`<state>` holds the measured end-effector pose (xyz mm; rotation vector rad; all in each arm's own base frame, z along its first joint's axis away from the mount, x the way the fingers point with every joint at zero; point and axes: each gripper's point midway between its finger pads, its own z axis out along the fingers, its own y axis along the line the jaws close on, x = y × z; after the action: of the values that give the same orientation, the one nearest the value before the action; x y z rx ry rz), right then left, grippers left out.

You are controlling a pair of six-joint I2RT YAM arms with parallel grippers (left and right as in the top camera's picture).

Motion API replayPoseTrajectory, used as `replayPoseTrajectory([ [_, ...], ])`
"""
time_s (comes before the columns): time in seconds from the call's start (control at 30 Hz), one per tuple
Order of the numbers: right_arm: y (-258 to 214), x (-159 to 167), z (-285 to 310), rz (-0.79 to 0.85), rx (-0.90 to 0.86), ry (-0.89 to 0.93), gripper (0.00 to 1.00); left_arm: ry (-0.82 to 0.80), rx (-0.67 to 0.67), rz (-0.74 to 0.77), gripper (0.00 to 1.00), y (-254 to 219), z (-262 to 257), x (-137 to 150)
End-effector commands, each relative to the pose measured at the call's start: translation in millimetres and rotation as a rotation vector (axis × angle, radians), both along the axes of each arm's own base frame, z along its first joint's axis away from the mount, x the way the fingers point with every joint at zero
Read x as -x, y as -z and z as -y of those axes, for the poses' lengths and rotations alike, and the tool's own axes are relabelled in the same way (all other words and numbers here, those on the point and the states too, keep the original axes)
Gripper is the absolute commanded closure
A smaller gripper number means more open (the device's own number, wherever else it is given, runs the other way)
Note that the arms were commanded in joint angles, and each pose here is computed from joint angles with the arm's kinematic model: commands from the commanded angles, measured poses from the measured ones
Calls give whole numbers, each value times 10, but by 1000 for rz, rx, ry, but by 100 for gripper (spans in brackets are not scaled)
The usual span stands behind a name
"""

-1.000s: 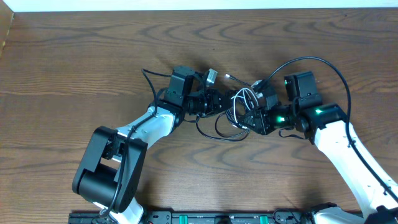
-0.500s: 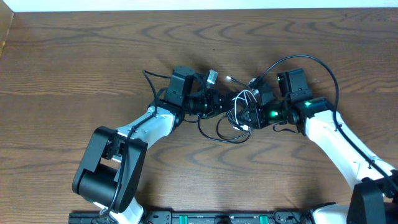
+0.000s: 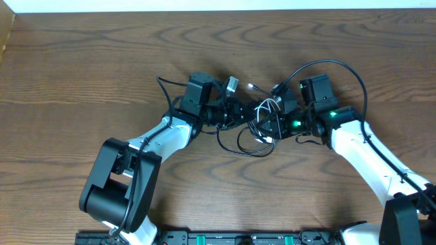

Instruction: Untangle cables

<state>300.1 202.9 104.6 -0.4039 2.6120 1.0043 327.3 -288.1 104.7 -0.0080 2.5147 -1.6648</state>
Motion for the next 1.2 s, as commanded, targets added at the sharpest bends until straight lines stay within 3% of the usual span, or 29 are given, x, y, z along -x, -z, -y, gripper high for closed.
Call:
replayPoseTrajectory([
  [0.0, 80, 17, -24, -13, 50, 29, 77, 10, 15, -24, 92, 15, -7, 23],
  [0.27, 222, -59, 101, -36, 182, 183, 86, 10, 15, -25, 92, 15, -7, 24],
  [0.37, 220, -57, 94, -37, 180, 184, 99, 10, 15, -25, 92, 15, -7, 24],
  [0.67, 66, 61, -132, -22, 44, 27, 99, 10, 15, -24, 92, 16, -7, 23],
  [0.93, -724, 96, -397, 110, -351, -179, 99, 10, 14, -23, 92, 16, -8, 22],
  [1.17, -839, 79, -330, 154, -336, -156, 99, 10, 14, -23, 92, 16, -8, 22],
])
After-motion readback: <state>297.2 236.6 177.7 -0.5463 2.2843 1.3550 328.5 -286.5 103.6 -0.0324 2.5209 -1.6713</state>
